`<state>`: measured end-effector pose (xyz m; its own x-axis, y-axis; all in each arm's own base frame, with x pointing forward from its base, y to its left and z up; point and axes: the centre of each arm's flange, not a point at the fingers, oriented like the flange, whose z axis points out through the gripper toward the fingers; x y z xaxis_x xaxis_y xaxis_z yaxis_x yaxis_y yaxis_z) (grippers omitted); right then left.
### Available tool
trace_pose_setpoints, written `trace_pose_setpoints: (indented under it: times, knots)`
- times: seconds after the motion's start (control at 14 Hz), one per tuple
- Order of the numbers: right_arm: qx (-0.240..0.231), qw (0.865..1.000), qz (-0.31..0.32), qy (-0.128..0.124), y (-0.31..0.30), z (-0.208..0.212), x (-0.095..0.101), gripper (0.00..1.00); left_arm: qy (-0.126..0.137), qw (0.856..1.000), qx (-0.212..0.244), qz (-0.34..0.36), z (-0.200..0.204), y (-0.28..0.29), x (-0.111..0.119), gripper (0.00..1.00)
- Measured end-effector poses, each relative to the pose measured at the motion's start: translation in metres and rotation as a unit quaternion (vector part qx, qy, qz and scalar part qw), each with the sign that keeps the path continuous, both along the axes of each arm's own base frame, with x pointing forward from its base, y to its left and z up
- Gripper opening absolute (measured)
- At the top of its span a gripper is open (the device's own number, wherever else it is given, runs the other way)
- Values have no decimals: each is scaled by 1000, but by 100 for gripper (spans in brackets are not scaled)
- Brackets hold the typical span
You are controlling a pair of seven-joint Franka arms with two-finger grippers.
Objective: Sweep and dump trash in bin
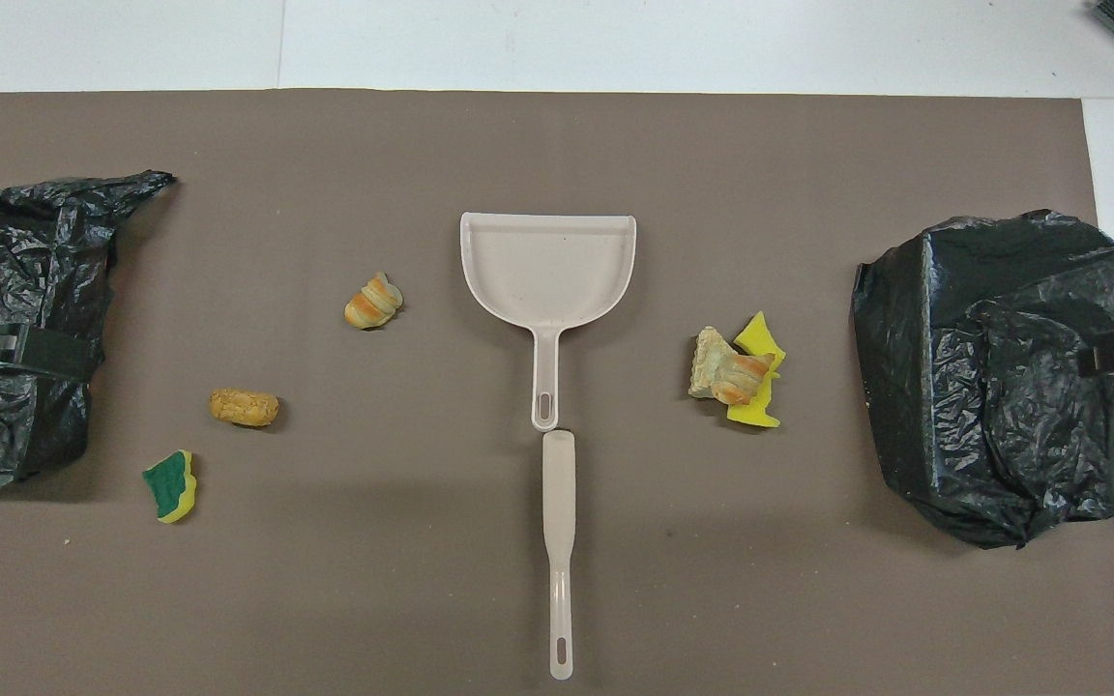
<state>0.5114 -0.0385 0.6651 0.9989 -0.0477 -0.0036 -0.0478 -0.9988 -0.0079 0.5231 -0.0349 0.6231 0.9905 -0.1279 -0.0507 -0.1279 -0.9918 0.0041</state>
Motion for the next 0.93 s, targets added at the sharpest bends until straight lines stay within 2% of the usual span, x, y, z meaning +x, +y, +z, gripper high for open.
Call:
trace_pose_setpoints:
  times: [0.93]
  knots:
    - [0,1000,-3,-1,-3,0,0,100,9,1000,0,-5,-8,-4,-5,100]
